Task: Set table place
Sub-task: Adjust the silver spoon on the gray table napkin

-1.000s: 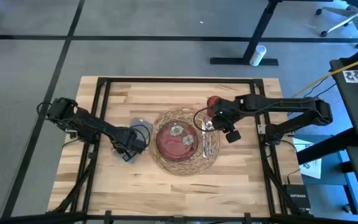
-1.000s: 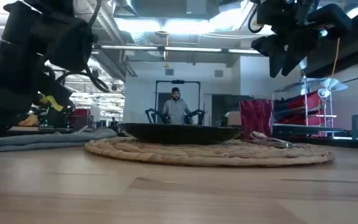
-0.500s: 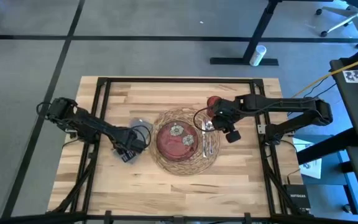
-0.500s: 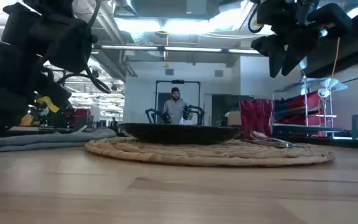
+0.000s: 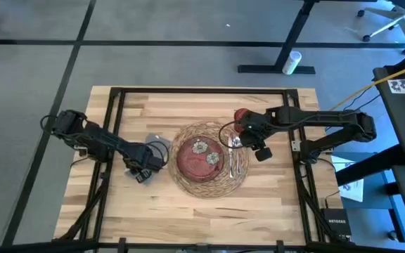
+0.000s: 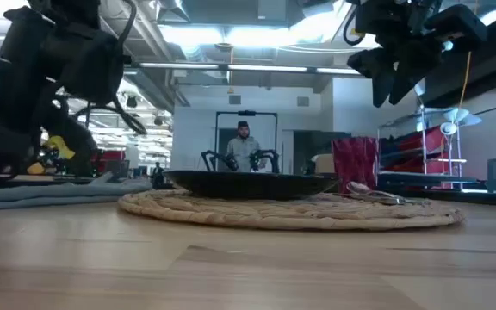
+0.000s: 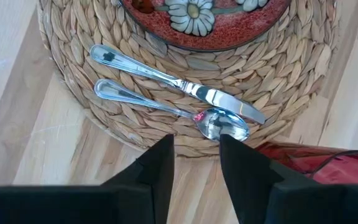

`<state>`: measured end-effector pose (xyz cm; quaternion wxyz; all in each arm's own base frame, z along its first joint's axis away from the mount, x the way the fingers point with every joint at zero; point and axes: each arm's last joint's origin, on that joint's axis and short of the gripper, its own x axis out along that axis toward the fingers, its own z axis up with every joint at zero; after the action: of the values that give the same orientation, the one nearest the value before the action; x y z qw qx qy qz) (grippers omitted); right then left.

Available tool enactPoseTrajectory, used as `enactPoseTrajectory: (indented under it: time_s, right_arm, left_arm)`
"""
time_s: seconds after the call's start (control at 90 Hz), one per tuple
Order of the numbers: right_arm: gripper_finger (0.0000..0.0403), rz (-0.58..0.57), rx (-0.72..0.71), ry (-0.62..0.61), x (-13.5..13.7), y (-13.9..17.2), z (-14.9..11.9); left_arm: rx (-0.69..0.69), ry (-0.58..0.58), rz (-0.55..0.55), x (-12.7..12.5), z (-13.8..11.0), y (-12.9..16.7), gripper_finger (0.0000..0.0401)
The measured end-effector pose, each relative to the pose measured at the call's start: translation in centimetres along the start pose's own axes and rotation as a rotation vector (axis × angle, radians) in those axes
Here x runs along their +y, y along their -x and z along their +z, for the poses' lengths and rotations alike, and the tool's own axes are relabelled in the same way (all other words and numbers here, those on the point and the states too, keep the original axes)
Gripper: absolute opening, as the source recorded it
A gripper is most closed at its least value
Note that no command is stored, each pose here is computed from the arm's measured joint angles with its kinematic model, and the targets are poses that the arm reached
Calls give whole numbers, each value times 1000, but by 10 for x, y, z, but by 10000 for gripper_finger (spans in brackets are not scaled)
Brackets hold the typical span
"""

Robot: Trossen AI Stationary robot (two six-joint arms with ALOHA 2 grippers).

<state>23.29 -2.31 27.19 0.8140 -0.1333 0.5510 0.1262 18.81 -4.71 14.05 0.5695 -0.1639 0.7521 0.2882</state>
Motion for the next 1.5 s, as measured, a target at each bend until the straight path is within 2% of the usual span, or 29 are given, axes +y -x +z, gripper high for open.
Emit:
enactPoseTrajectory:
  time_s: [0.3,0.478,0.644,0.733,1.056,1.5]
  right_arm:
    - [115,0,0,0,0,0,0]
    - [115,0,0,0,0,0,0]
    - [115,0,0,0,0,0,0]
    - [115,0,0,0,0,0,0]
    - [115,7,-3,0,0,0,0]
    - [115,8,-3,0,0,0,0]
  left_arm:
    - [-67,28,-79,9,-6,16,3]
    - [-94,32,-111,12,-9,22,3]
    - [-123,-44,-137,10,-7,23,3]
    - [-154,-45,-175,7,-3,23,3]
    - [-129,5,-146,20,7,22,4]
    - [-131,-18,-146,21,7,22,4]
